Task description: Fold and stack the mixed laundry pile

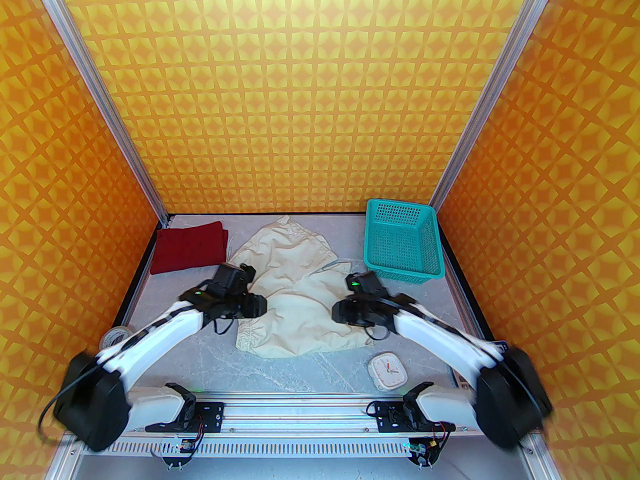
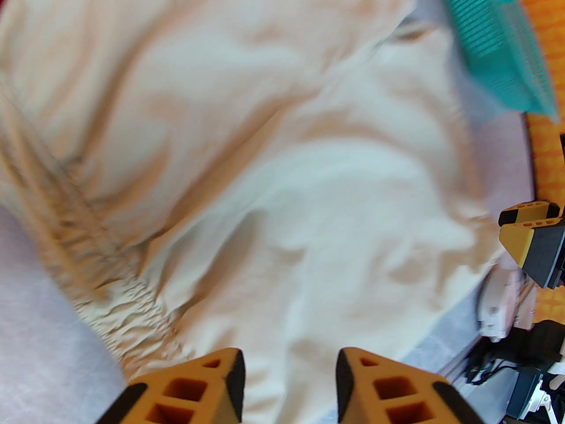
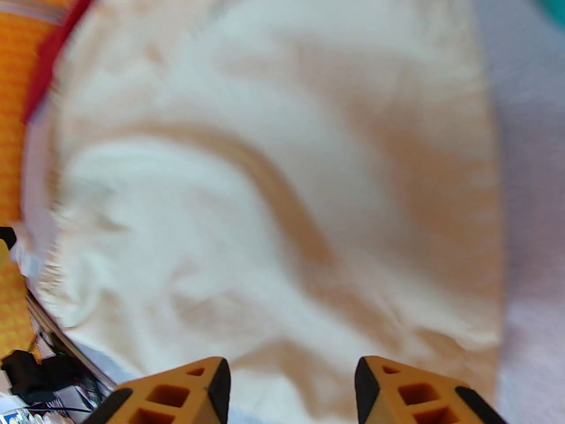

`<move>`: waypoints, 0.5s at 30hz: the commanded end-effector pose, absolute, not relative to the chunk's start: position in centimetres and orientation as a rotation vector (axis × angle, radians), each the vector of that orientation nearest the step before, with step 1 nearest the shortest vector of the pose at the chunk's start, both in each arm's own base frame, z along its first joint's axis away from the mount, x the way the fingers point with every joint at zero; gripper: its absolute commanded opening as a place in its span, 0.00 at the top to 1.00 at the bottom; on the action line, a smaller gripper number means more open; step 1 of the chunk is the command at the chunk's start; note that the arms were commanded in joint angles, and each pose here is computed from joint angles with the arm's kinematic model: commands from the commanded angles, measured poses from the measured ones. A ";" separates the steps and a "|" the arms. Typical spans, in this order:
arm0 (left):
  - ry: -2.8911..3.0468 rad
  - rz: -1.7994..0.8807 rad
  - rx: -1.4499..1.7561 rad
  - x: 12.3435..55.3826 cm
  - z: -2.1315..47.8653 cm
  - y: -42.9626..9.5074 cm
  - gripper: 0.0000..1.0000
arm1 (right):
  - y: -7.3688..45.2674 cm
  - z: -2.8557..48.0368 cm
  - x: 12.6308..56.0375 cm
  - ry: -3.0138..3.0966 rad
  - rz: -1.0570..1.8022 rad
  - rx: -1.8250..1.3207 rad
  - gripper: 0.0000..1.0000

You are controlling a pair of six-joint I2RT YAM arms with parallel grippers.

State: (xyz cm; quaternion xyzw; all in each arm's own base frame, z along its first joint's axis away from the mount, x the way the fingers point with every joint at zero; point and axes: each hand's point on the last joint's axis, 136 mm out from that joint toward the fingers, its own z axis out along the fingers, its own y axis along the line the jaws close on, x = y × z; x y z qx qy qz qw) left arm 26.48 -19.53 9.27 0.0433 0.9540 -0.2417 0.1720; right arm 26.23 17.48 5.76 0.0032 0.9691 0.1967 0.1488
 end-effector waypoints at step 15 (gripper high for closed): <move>2.863 -0.500 -0.141 17.4 3.8 -13.0 0.54 | 14.0 3.9 18.9 2.910 0.382 0.094 0.53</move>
